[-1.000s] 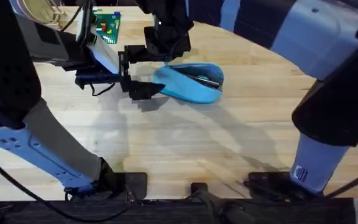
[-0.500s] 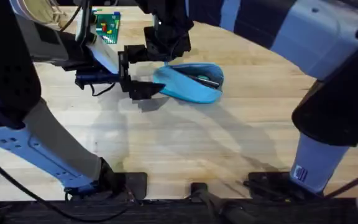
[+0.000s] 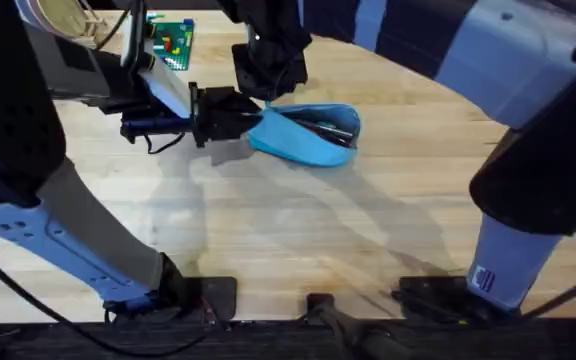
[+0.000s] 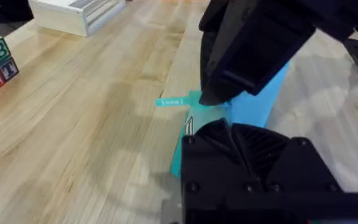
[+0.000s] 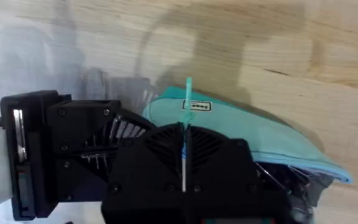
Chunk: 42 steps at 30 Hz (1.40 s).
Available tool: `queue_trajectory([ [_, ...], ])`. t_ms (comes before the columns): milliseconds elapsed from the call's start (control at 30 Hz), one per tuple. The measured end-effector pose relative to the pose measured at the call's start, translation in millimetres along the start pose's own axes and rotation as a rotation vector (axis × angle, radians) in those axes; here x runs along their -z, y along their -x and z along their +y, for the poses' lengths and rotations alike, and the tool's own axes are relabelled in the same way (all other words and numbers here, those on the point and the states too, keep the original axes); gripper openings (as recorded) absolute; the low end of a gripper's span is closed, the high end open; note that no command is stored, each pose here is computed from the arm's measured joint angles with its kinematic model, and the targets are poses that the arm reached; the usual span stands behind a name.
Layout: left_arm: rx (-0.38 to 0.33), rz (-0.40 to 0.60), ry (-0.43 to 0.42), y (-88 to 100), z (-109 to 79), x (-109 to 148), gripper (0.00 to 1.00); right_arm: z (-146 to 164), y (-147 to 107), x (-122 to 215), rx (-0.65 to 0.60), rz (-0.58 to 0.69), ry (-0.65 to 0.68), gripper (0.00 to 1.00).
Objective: Unzip the bag, pick up the pens from the table one at a time and place them inside, then zip the bag closed.
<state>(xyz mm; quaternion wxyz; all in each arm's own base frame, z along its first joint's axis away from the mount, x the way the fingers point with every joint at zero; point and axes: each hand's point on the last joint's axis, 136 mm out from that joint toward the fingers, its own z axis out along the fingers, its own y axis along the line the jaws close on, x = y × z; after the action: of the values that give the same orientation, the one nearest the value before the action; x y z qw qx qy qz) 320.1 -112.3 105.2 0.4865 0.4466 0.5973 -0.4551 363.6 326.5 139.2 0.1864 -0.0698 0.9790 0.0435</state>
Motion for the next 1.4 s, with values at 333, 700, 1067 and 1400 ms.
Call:
queue_trajectory([
  [333, 0.003, 0.000, 0.004, 0.0, 0.5, 1.2, 0.044, -1.9, -3.0, 0.2, 0.003, 0.011, -0.009, 0.030],
  [700, 0.005, 0.001, 0.000, -0.1, -0.4, 0.1, 0.044, -22.4, -11.2, -0.7, -0.013, 0.076, -0.049, 0.030],
  [1067, 0.001, 0.000, -0.009, 0.4, -1.7, -2.6, 0.044, -37.5, -12.8, -0.7, -0.053, 0.143, -0.027, 0.031],
  [1400, -0.001, 0.001, -0.022, 0.6, -3.9, -6.4, 0.042, -51.3, -14.9, -0.2, -0.059, 0.202, -0.005, 0.031],
])
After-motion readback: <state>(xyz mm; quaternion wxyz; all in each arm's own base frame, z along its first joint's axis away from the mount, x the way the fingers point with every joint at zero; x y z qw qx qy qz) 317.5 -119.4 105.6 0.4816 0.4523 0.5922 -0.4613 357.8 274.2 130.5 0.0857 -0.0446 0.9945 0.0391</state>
